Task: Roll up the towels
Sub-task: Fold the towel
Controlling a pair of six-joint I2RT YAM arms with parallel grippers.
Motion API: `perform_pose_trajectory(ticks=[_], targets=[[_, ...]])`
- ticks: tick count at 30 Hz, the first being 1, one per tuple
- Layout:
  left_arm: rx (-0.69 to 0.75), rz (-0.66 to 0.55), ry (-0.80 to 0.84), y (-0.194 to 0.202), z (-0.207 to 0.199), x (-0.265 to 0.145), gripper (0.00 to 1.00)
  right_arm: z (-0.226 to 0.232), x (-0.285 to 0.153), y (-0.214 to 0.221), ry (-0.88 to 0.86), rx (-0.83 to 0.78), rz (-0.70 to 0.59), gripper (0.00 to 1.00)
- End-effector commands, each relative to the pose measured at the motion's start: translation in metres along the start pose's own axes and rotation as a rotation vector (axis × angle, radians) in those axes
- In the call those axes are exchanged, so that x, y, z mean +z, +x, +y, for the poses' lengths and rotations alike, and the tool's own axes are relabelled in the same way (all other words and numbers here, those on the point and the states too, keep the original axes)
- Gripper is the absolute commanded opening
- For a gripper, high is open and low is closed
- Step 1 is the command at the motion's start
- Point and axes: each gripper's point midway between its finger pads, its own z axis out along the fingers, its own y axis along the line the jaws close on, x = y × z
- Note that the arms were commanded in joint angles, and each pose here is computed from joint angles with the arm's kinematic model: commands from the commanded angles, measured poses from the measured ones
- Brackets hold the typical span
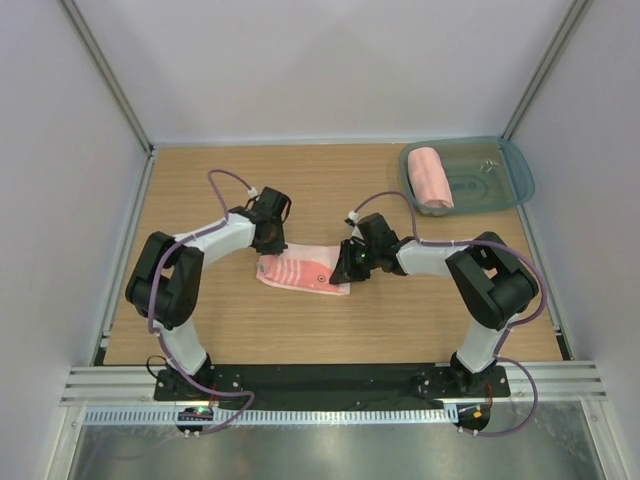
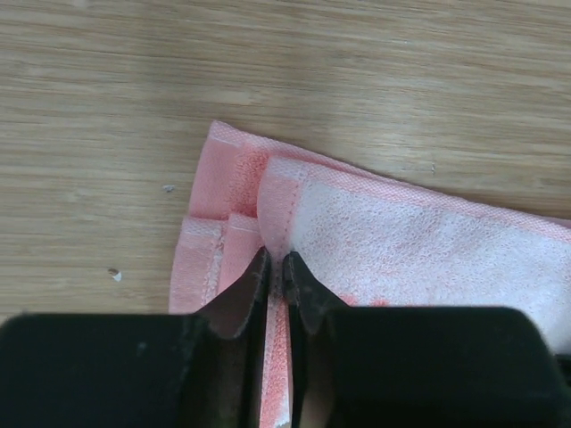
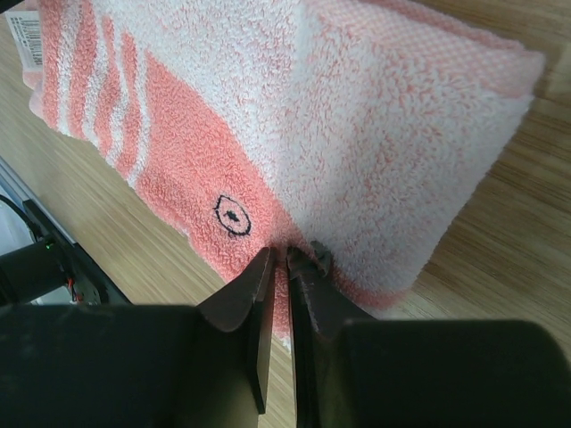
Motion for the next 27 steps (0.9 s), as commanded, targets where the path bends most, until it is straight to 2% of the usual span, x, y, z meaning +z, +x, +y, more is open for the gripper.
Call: perform_pose_trajectory(ticks=[1, 5, 8, 10, 13, 16, 20, 22, 27], targets=[[0.016, -0.088, -0.055, -0.023, 0.01, -0.015, 0.14, -0.01, -0.003, 0.009, 0.051, -0.009, 0.038, 0.19], [0.016, -0.079, -0.058, -0.019, 0.012, -0.015, 0.43, -0.003, -0.005, 0.003, 0.038, -0.016, 0.032, 0.24], [0.006, -0.102, -0.044, -0.021, 0.012, -0.026, 0.54, 0.008, -0.011, -0.009, 0.026, -0.038, 0.015, 0.29], [-0.002, -0.132, -0.024, -0.026, 0.009, -0.041, 0.56, 0.018, -0.018, -0.015, 0.017, -0.052, 0.007, 0.32], [-0.015, -0.167, 0.002, -0.029, 0.007, -0.063, 0.54, 0.033, -0.028, -0.028, -0.003, -0.072, -0.017, 0.34], [-0.014, -0.179, 0.052, -0.028, 0.001, -0.08, 0.46, 0.05, -0.04, -0.037, -0.043, -0.086, -0.046, 0.33], [-0.006, -0.097, 0.192, -0.005, -0.018, -0.086, 0.34, 0.063, -0.044, -0.024, -0.123, -0.071, -0.023, 0.24], [-0.007, -0.075, 0.23, 0.004, -0.025, -0.083, 0.33, 0.066, -0.039, -0.019, -0.161, -0.059, -0.013, 0.2], [-0.042, -0.006, 0.32, 0.031, -0.037, -0.064, 0.22, 0.041, -0.022, 0.007, -0.143, 0.001, 0.043, 0.08]])
